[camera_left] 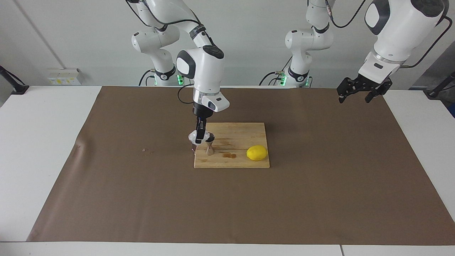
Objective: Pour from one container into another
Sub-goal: 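Tilt the white cup with the right gripper to pour into the metal cup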
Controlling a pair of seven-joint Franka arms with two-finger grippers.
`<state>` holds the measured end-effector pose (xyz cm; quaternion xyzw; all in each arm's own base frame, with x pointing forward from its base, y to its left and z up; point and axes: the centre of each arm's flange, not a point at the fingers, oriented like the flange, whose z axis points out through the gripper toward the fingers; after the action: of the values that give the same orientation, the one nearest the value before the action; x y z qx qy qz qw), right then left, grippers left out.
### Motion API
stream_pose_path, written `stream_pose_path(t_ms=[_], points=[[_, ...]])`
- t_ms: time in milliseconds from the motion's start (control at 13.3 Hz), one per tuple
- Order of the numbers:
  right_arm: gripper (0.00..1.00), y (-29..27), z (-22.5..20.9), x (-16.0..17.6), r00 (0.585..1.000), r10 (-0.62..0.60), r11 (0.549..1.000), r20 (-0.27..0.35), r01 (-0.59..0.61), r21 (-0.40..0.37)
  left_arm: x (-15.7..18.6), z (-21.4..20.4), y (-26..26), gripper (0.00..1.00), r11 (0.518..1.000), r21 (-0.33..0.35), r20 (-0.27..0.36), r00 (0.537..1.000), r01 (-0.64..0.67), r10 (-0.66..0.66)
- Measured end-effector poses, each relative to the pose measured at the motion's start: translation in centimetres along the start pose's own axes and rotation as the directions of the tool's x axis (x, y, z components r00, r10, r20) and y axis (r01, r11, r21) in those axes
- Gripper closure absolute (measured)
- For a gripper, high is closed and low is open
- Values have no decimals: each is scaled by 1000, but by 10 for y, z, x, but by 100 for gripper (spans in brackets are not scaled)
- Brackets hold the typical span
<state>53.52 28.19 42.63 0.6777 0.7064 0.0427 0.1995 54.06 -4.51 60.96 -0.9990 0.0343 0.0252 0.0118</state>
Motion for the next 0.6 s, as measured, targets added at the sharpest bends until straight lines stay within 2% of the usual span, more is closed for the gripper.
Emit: stream_pose_path(t_ms=[151,302,603], points=[[48,-2,1,-1,1000,-7,1000,7,7,-16,-1,4,0,0,1000,0,-5,1000,0,0],[48,-5,3,0,1000,-16,999,9,16,-35,2,9,1,0,1000,0,-47,999,-1,1],[48,-10,7,0,999,-34,999,15,34,-42,0,12,2,0,1000,1,-49,999,-2,2]])
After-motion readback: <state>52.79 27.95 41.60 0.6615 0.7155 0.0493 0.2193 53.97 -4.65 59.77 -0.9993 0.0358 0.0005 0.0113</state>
